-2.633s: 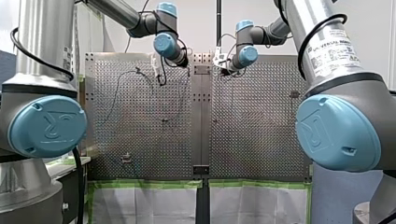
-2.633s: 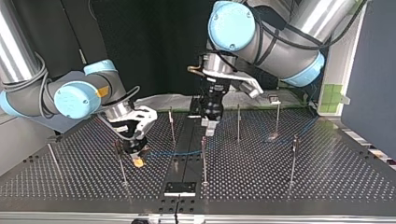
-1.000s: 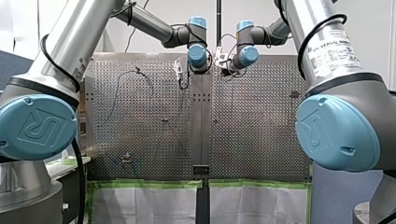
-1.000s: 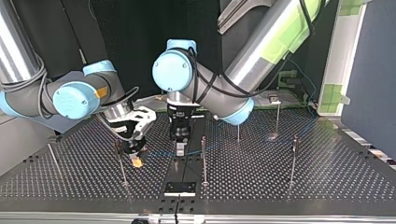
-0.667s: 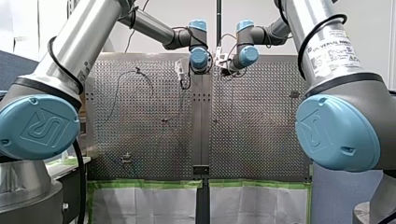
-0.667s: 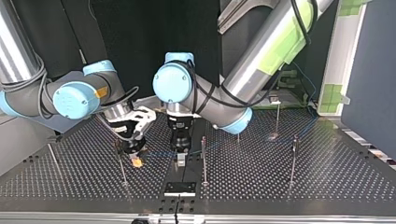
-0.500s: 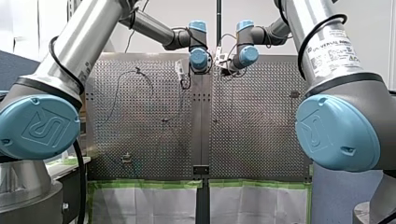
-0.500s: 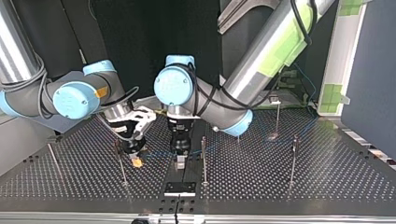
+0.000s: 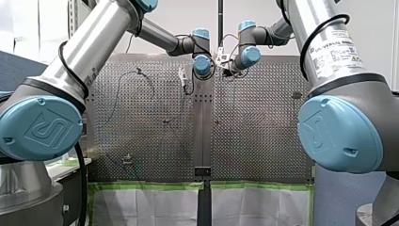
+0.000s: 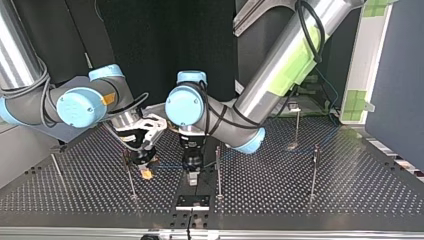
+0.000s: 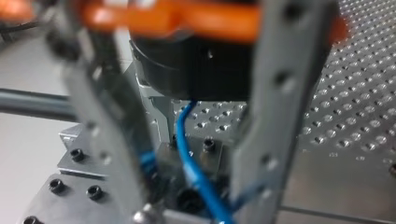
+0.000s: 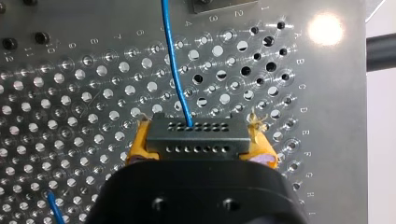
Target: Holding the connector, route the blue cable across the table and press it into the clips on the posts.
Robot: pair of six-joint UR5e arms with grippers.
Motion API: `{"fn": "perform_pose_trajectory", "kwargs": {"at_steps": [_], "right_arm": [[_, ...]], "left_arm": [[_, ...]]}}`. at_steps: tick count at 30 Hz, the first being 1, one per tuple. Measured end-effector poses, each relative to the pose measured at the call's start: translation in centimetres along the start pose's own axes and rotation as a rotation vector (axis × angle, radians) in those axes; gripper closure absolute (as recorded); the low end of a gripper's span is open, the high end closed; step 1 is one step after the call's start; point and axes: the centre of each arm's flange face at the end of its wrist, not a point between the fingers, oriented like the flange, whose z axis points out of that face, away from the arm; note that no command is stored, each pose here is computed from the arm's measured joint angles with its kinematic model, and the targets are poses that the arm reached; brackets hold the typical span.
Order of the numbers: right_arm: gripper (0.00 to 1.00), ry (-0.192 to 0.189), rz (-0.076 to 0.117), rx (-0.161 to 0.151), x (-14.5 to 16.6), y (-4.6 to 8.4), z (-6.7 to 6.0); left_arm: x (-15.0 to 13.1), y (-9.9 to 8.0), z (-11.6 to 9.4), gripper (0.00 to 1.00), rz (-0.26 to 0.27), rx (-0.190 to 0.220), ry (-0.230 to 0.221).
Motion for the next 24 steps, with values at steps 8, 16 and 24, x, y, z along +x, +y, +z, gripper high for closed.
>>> {"fn": "perform_pose_trajectory", "kwargs": {"at_steps": [8,16,24], "right_arm": [[1.0,0.0,0.001,0.0,0.0,-0.01,0.0],[1.0,0.0,0.001,0.0,0.0,-0.02,0.0],[1.0,0.0,0.001,0.0,-0.01,-0.01,0.0]], "left_arm": [[0.01,0.45,0.16,0.0,0.005,-0.011,0.01],[-0.02,0.56,0.29,0.32,-0.006,-0.011,0.008],[0.01,0.63,0.32,1.0,-0.006,-0.012,0.007]]}}
